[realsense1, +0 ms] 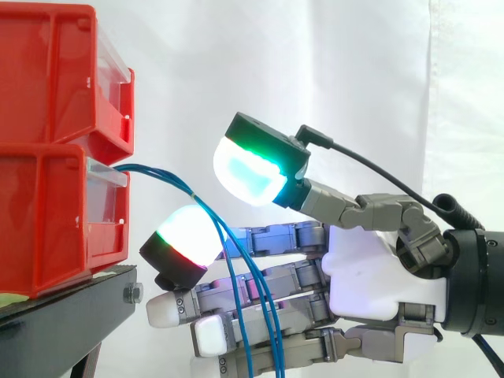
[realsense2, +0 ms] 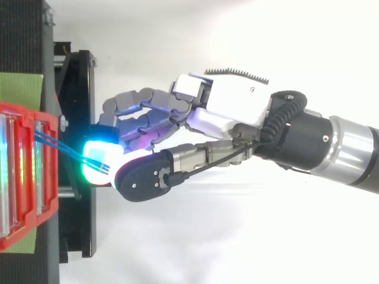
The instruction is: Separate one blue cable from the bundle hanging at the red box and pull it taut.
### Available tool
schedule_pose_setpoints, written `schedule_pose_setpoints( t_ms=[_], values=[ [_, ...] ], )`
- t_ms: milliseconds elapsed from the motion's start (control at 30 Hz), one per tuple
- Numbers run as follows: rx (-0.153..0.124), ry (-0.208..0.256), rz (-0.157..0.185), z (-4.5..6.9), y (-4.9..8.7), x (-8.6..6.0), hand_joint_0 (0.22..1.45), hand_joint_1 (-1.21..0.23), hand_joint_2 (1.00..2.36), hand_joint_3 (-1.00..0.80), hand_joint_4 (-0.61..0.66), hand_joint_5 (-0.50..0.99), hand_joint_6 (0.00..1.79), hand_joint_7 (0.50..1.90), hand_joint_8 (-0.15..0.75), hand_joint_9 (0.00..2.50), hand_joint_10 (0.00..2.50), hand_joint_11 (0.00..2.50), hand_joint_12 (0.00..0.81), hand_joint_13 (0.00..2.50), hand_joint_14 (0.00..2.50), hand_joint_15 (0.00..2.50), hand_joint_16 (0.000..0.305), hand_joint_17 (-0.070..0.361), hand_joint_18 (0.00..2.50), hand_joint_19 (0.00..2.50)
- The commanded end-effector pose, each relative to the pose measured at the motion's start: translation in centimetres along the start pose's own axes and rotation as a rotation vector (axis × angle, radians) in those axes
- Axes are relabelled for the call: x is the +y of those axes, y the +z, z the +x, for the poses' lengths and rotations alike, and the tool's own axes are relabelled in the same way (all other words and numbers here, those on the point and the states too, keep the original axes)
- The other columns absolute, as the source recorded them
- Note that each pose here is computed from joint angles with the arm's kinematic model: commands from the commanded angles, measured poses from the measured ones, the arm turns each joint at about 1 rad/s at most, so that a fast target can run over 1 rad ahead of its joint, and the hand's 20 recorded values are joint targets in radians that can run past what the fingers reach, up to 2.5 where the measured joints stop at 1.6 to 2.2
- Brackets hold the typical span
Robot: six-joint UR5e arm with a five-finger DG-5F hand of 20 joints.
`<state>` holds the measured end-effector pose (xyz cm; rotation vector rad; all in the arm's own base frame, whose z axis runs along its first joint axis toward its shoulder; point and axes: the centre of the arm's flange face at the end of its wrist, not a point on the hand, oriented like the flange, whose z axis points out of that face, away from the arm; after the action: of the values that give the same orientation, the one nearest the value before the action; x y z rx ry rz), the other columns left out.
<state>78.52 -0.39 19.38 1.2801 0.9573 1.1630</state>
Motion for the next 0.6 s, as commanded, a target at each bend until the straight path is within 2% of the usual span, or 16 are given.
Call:
schedule_pose_setpoints(
  t_ms=[0,200,300,433,567],
  values=[
    [0.001,0.001,-0.017,0.08,0.19,-0.12,0.56,-0.59,1.0,-0.5,0.19,-0.18,0.55,1.14,0.293,0.61,0.02,0.45,0.342,0.93,0.02,0.67,0.042,0.095,0.5,0.38],
    [0.001,-0.016,-0.034,0.16,0.35,0.05,0.57,-0.6,1.0,-0.48,0.18,-0.18,0.55,1.14,0.291,0.61,0.01,0.45,0.341,0.96,0.02,0.7,0.042,0.094,0.51,0.4],
    [0.001,-0.02,-0.031,0.12,0.34,-0.65,0.58,-0.61,1.0,-0.48,0.18,-0.18,0.55,1.15,0.29,0.61,0.01,0.45,0.34,0.98,0.02,0.73,0.042,0.094,0.52,0.39],
    [0.001,-0.019,-0.034,0.13,0.37,-0.62,0.58,-0.61,1.0,-0.47,0.18,-0.18,0.55,1.14,0.288,0.61,0.02,0.47,0.342,0.99,0.02,0.76,0.042,0.094,0.54,0.4],
    [-0.001,-0.02,-0.028,0.09,0.31,-0.68,0.59,-0.61,1.0,-0.47,0.18,-0.18,0.56,1.14,0.289,0.7,0.02,0.7,0.347,1.01,0.03,0.88,0.041,0.093,0.56,0.42]
  ],
)
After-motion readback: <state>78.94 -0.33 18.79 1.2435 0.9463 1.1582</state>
